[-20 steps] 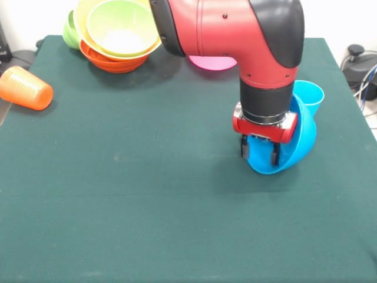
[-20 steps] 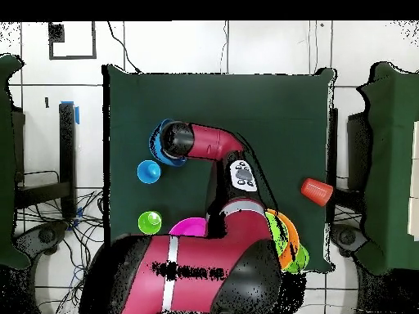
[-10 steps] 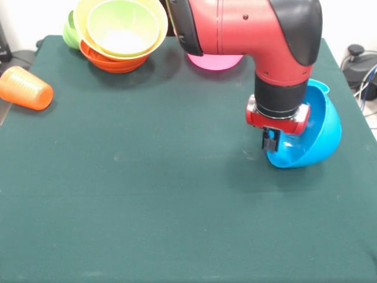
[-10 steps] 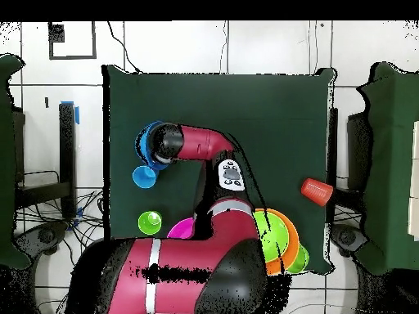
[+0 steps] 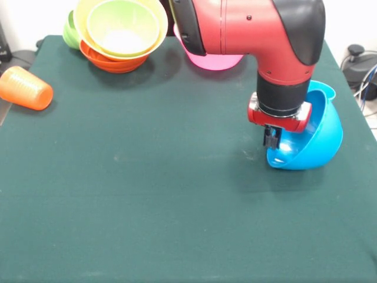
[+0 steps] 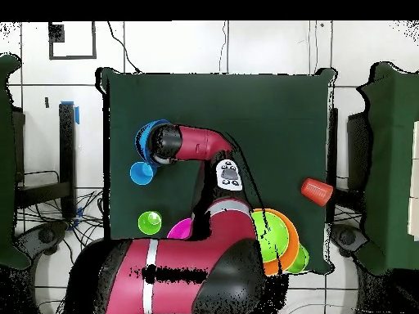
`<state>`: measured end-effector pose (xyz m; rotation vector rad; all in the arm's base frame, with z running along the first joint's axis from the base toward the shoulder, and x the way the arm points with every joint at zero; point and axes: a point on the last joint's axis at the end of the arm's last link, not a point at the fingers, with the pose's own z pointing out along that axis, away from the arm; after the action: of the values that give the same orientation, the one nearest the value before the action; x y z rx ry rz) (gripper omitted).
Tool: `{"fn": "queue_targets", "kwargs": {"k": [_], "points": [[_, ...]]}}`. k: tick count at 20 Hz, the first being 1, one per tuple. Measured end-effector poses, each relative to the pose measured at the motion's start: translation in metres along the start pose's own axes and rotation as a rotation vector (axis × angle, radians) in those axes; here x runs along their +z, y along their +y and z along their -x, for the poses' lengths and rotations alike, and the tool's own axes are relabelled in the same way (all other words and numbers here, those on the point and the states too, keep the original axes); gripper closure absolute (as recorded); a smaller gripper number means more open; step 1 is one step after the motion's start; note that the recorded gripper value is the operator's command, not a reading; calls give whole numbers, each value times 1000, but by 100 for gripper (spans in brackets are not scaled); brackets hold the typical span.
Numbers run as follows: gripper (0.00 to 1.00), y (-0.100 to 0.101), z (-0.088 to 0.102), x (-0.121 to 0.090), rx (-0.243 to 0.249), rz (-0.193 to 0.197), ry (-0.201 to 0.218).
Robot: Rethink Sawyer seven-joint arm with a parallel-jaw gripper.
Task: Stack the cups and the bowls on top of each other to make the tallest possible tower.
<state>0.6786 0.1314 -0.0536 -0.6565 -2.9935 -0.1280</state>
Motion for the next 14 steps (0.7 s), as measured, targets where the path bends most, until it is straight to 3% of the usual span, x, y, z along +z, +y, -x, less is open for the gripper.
{"fn": "queue_targets", "kwargs": {"k": [14], "points": [[100, 3, -3, -1, -11, -10, -6]]}}
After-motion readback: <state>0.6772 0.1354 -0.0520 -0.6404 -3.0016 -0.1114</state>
